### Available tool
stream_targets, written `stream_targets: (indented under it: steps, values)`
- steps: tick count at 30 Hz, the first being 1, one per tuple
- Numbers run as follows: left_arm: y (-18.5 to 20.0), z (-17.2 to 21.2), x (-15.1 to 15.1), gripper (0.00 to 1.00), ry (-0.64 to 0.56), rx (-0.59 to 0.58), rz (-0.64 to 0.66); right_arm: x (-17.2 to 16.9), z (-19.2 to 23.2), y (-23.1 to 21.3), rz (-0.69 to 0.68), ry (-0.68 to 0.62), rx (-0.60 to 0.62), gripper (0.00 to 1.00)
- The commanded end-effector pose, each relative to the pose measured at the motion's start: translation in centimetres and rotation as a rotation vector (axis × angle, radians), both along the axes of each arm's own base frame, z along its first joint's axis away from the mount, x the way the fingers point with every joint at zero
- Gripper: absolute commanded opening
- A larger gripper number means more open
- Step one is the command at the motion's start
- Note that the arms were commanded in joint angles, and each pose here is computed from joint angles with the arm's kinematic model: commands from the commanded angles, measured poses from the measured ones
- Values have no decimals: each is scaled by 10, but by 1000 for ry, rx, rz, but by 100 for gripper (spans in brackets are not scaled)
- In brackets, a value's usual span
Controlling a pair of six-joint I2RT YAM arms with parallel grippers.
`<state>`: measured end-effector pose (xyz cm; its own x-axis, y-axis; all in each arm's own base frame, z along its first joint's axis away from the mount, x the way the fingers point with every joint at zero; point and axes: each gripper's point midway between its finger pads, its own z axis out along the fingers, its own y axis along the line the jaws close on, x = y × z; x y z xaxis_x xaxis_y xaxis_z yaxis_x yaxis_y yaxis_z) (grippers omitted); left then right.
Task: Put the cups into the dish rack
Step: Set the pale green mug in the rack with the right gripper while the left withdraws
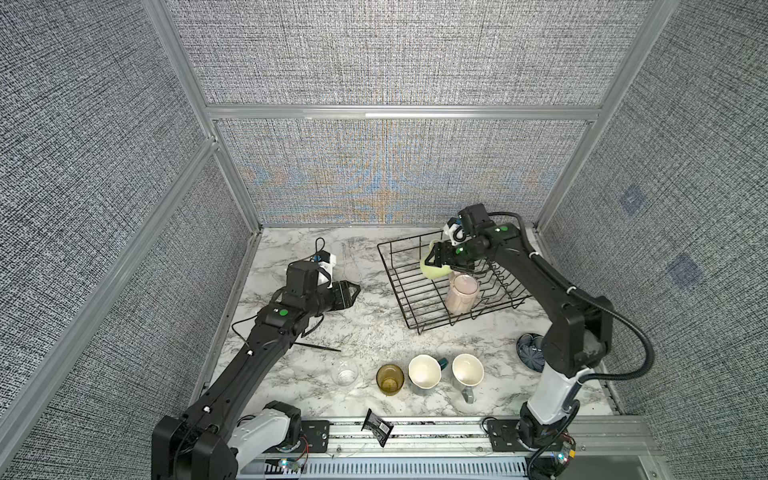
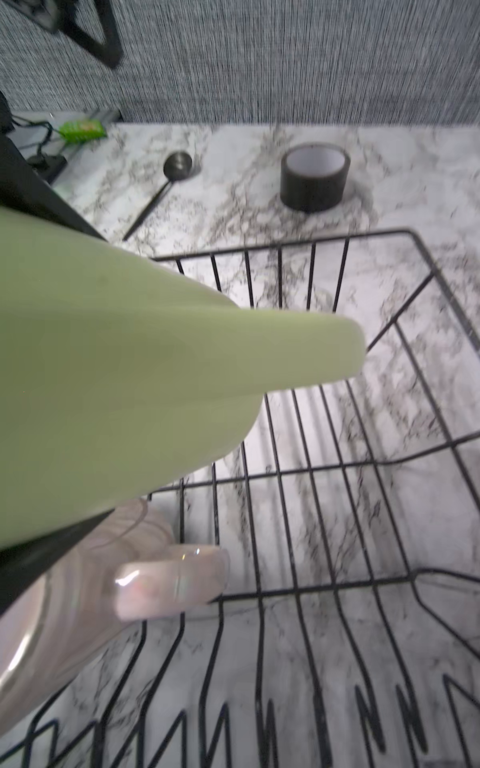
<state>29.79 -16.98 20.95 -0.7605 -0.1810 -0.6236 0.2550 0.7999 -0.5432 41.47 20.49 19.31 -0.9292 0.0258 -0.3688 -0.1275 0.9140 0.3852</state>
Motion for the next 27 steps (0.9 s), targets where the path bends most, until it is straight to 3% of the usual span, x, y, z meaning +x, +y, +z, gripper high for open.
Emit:
stream_targets:
  steps: [1,4,8,14,21,27]
  values:
    - [7,-2,2,51,-17,31,30,9,-10,-20,-42,5,-193,57]
    - [7,-1,1,51,-13,44,15,14,-21,-25,-42,27,-322,58]
    - [5,3,3,51,-1,67,-4,15,-32,-29,-33,50,-398,58]
    - [3,3,4,51,7,68,-17,21,-40,-36,86,42,-493,60]
    - [7,-3,1,51,12,61,6,50,-57,-32,191,1,-482,60]
    - [11,-5,-2,51,17,55,35,70,-66,-33,258,-1,-398,60]
